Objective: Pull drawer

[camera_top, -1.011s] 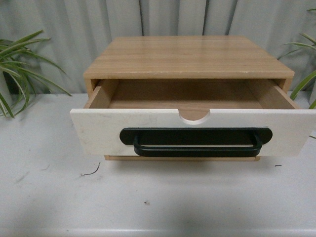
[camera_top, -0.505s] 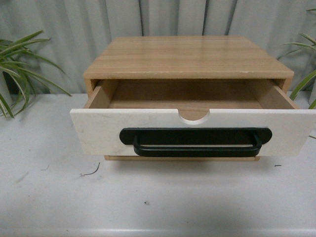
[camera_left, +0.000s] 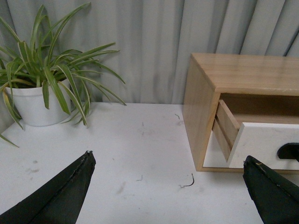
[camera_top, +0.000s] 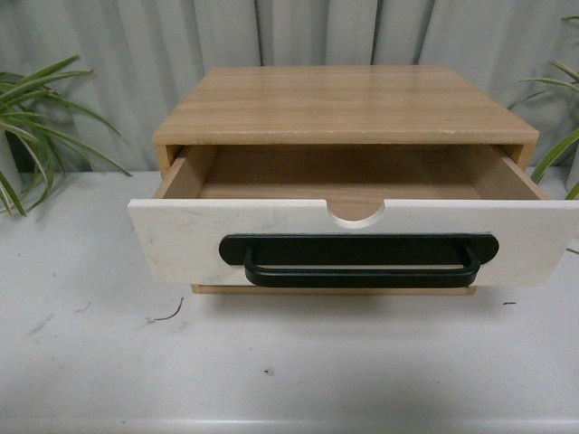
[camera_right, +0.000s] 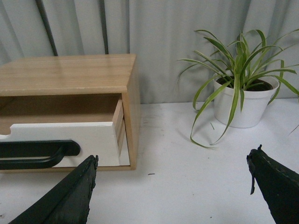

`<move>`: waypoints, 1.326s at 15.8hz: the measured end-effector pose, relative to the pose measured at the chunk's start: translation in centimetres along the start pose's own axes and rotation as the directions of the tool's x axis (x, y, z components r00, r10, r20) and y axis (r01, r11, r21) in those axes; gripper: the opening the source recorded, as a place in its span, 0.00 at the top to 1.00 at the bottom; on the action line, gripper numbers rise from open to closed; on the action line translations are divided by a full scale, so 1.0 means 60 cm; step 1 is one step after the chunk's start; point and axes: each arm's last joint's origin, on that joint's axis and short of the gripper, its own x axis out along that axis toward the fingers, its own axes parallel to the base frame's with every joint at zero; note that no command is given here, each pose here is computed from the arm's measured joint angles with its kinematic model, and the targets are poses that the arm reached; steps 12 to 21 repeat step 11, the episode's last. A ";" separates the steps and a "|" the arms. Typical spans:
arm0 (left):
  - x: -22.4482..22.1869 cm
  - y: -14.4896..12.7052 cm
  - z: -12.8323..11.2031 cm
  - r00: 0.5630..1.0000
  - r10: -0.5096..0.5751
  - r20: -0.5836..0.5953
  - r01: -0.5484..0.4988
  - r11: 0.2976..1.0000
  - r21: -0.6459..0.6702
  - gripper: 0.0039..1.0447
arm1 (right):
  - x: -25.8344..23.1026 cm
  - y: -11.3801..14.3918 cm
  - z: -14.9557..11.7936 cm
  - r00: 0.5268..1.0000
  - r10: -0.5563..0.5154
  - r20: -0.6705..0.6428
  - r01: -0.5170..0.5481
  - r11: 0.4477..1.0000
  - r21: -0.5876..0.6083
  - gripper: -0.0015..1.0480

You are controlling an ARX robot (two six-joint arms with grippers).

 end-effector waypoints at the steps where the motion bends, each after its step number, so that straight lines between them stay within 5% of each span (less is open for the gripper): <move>1: 0.000 0.000 0.000 1.000 0.000 0.000 0.000 1.000 0.000 0.06 | 0.000 0.000 0.000 1.000 0.000 0.000 0.000 1.000 0.000 0.06; 21: 0.000 0.000 0.000 1.000 0.000 0.000 0.000 1.000 0.000 0.06 | 0.000 0.000 0.000 1.000 0.000 0.000 0.000 1.000 0.000 0.06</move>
